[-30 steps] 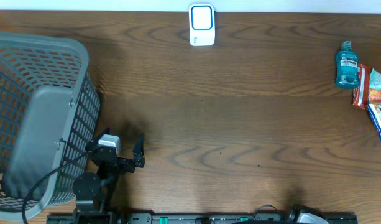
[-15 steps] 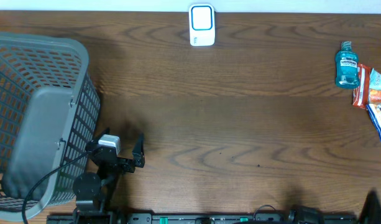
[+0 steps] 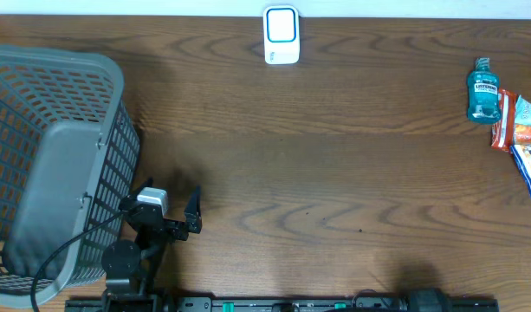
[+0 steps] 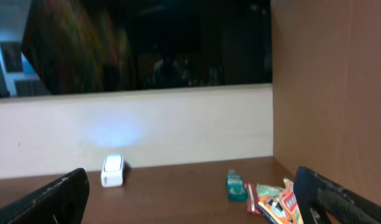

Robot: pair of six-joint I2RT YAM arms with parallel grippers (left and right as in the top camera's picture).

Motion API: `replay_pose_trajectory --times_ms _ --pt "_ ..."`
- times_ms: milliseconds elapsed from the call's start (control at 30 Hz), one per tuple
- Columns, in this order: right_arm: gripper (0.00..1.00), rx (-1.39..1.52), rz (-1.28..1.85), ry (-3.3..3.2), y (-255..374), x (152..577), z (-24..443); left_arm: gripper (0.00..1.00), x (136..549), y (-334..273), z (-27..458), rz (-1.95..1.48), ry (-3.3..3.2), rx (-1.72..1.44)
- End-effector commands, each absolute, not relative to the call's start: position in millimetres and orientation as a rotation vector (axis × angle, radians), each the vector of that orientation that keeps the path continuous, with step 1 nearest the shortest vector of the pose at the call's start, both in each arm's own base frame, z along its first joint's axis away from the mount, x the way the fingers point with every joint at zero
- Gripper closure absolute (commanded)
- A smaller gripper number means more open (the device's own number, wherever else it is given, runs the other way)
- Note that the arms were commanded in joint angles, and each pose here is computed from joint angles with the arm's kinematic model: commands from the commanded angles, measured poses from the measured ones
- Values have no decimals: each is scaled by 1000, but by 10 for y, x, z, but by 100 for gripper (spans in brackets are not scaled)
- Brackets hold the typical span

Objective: Scan the item barcode

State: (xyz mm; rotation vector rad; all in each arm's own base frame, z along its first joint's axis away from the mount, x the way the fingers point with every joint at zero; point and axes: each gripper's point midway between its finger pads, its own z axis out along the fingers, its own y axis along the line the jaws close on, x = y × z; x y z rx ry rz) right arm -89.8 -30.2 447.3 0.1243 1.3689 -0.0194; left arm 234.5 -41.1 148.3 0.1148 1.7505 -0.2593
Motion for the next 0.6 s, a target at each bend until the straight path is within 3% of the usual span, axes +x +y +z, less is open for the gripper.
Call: replay_pose_trajectory --times_ms 0,200,433,567 --pt "1 130 -20 1384 -287 -758 4353 2 2338 -411 1350 -260 1787 117" --pt "1 148 -36 1328 -259 -343 4230 2 2338 -411 1351 -260 1786 117" --pt "1 119 -14 1348 -180 594 4130 2 2338 -410 1350 -260 1787 116" --pt "1 87 10 1381 -104 1174 3834 2 2338 -411 1350 -260 1787 117"
